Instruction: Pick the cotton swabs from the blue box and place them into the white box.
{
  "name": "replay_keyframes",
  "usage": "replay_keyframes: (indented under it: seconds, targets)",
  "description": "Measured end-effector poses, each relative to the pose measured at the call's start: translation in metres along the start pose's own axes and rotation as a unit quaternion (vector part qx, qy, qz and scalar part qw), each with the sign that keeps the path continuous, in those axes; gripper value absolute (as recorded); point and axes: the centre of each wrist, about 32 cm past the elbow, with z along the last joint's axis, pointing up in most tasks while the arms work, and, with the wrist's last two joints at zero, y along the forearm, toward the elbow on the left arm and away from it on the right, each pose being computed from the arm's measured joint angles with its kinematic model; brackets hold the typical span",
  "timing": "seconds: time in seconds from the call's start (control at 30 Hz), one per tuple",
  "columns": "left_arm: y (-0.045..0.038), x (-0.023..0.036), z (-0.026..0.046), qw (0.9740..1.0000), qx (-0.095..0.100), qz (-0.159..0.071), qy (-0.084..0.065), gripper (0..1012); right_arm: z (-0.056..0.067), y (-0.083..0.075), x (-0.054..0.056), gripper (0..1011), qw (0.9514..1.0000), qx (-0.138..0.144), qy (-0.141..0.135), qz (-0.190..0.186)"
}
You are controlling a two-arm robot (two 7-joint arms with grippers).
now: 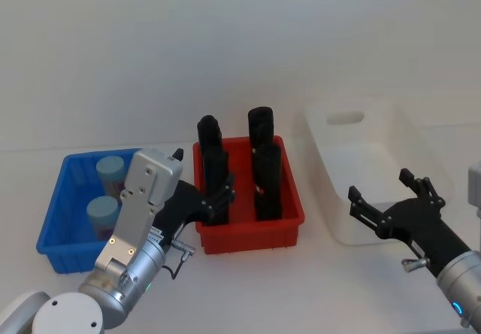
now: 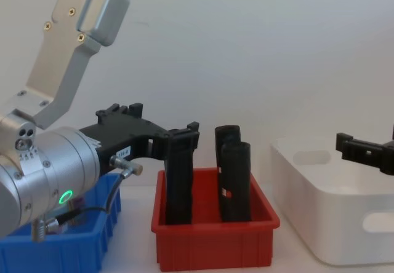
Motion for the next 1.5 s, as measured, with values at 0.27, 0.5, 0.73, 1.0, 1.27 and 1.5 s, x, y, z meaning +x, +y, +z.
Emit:
replay_keyframes:
  seconds: [0.27, 0.5, 0.73, 1.0, 1.27, 1.5]
  targets:
    - [0.0, 0.0, 0.0, 1.0, 0.0, 0.0, 0.0, 1004, 0.0, 0.0, 0.0, 1001, 1.0, 0.0, 0.0, 0.0]
    - [0.0, 0.0, 0.0, 1.0, 0.0, 0.0, 0.0, 1004, 0.0, 0.0, 0.0, 1001, 1.0, 0.0, 0.0, 0.0]
    - [0.0, 0.0, 0.0, 1.0, 0.0, 0.0, 0.0, 1004, 0.0, 0.0, 0.0, 1002, 1.0, 0.0, 0.0, 0.0]
    - [0.0, 0.0, 0.0, 1.0, 0.0, 0.0, 0.0, 1004, 0.0, 0.0, 0.0, 1001, 1.0, 0.0, 0.0, 0.0]
    - [0.0, 0.0, 0.0, 1.0, 0.0, 0.0, 0.0, 1004, 0.0, 0.0, 0.0, 1001, 1.0, 0.0, 0.0, 0.0]
    - [0.0, 0.0, 0.0, 1.0, 0.0, 0.0, 0.0, 1004, 0.0, 0.0, 0.0, 1002, 1.0, 0.0, 0.0, 0.0]
